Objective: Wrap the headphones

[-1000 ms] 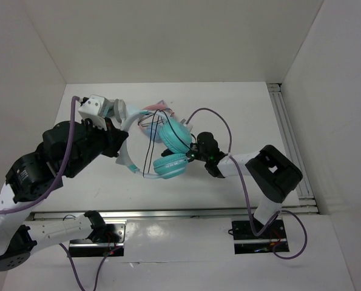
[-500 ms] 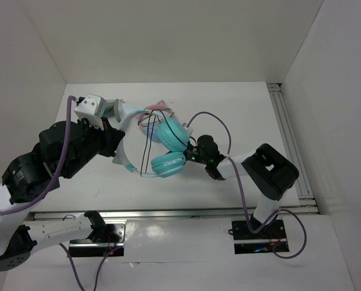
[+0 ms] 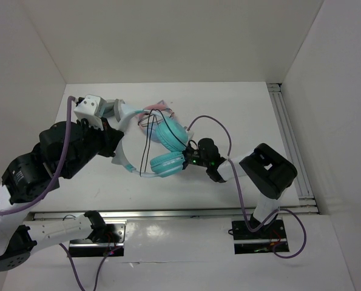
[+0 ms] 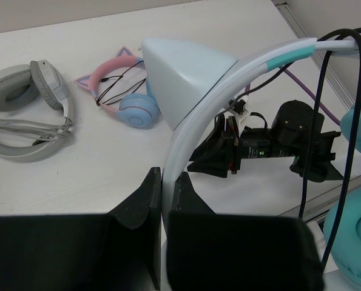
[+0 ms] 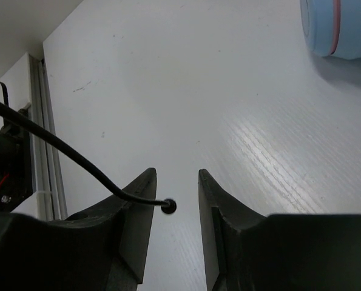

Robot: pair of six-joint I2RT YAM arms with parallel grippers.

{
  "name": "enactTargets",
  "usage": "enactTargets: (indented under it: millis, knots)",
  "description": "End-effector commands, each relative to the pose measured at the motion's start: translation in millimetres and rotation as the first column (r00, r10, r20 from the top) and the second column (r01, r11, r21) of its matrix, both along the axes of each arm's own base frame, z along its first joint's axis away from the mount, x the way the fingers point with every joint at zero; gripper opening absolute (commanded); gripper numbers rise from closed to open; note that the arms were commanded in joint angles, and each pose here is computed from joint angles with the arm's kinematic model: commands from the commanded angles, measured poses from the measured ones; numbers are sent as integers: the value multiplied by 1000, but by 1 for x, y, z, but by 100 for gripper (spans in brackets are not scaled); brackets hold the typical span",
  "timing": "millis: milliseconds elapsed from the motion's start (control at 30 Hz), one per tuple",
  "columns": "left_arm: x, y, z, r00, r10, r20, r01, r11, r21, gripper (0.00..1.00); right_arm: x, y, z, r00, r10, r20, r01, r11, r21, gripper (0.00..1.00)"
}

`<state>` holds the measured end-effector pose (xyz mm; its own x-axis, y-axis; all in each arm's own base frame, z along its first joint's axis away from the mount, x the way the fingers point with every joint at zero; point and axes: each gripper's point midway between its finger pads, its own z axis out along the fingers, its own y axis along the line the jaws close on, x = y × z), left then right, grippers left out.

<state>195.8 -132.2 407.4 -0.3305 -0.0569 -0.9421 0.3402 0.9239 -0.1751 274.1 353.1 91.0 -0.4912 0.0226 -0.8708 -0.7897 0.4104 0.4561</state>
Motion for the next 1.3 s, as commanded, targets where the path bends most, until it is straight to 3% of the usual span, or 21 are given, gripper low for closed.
enactTargets:
  millis: [0,67,133,200,300,533,800,933,1100,1267]
  knots:
    - [0,0,48,994,24,106,-6,985,-170,0,1,0,4,999,-11,39,10,1000,25,42]
    - [0,0,48,994,24,106,-6,985,-170,0,1,1,6,999,-11,46,9,999,31,42]
    - [0,0,48,994,24,106,-6,985,-170,0,0,0,5,999,-11,48,9,999,33,36]
    - [1,-1,45,995,23,100,-7,987,-163,0,0,-2,8,999,-23,48,21,999,42,14]
    - [0,0,42,995,23,99,-7,987,-162,0,3,-5,9,997,-49,56,47,998,44,4]
    - [2,4,37,995,53,87,-38,985,-167,0,6,-14,13,990,-129,55,126,991,51,0]
    - [30,38,13,932,359,41,-350,926,-142,0,-22,-12,1,963,-250,103,260,960,-102,0]
    - [57,46,-8,874,485,0,-484,872,-71,0,-56,-12,4,949,-273,159,298,941,-159,0]
    - [92,49,-27,856,516,-40,-518,853,-62,0,-90,-9,20,952,-241,191,276,943,-186,0]
    - [115,70,-55,809,581,-86,-585,811,-21,0,-145,8,60,954,-116,277,168,971,-171,0]
